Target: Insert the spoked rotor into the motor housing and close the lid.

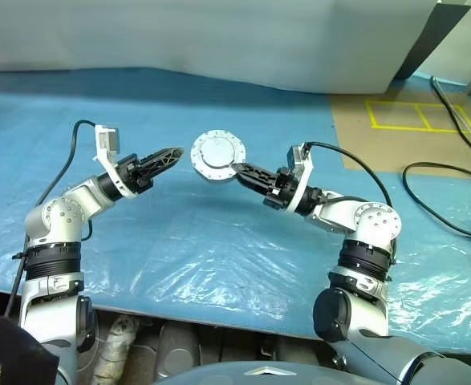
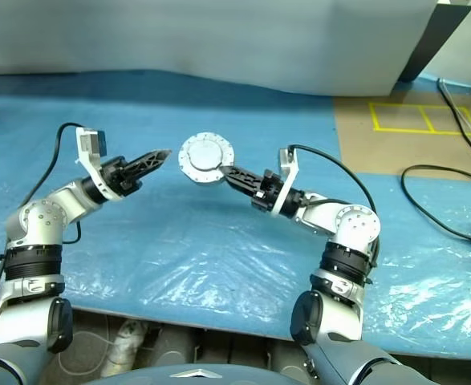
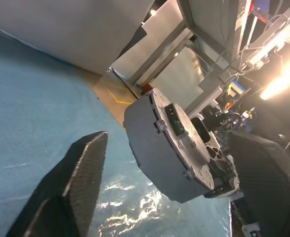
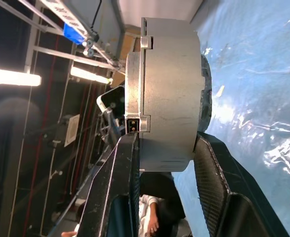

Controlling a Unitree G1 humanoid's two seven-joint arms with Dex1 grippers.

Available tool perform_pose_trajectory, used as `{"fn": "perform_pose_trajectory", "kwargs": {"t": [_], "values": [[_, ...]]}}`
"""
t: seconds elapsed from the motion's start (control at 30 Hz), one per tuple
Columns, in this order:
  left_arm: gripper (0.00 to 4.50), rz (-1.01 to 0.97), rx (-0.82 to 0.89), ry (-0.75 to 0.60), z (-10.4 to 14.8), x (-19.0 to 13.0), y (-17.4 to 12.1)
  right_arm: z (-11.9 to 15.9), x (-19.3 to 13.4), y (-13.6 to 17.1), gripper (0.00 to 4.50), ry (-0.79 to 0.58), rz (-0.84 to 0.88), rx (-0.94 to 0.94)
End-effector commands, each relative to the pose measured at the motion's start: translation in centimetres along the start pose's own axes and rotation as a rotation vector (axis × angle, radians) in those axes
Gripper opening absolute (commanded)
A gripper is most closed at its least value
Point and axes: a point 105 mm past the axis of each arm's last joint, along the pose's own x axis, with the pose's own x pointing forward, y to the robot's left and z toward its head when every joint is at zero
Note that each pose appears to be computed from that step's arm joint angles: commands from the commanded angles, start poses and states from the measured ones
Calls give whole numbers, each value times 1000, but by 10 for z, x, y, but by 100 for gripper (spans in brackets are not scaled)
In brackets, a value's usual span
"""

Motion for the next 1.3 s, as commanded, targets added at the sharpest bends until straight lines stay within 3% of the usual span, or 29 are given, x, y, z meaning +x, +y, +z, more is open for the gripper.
{"fn": "perform_pose_trajectory", "kwargs": {"t": [0.03, 0.17, 0.47, 0.93, 1.03, 1.17, 1.3], "values": [[446, -24, -36, 48, -5, 6, -8, 7, -1, 21, 120, -31, 79, -57], [446, -27, -87, 87, -21, 18, -5, 5, 1, 23, 120, -31, 82, -63], [446, -85, -212, -11, -15, 39, -9, 3, 3, 24, 120, -18, 81, -70], [446, -55, -300, -23, -33, 72, -5, 2, 6, 23, 120, -15, 78, -63], [393, -50, -289, -9, -35, 71, -5, 2, 6, 22, 120, -15, 76, -60], [276, -24, -280, 27, -43, 74, -3, 0, 8, 21, 120, -11, 71, -53], [268, -27, -261, 47, -50, 74, -5, -1, 10, 20, 120, -6, 72, -42]]}}
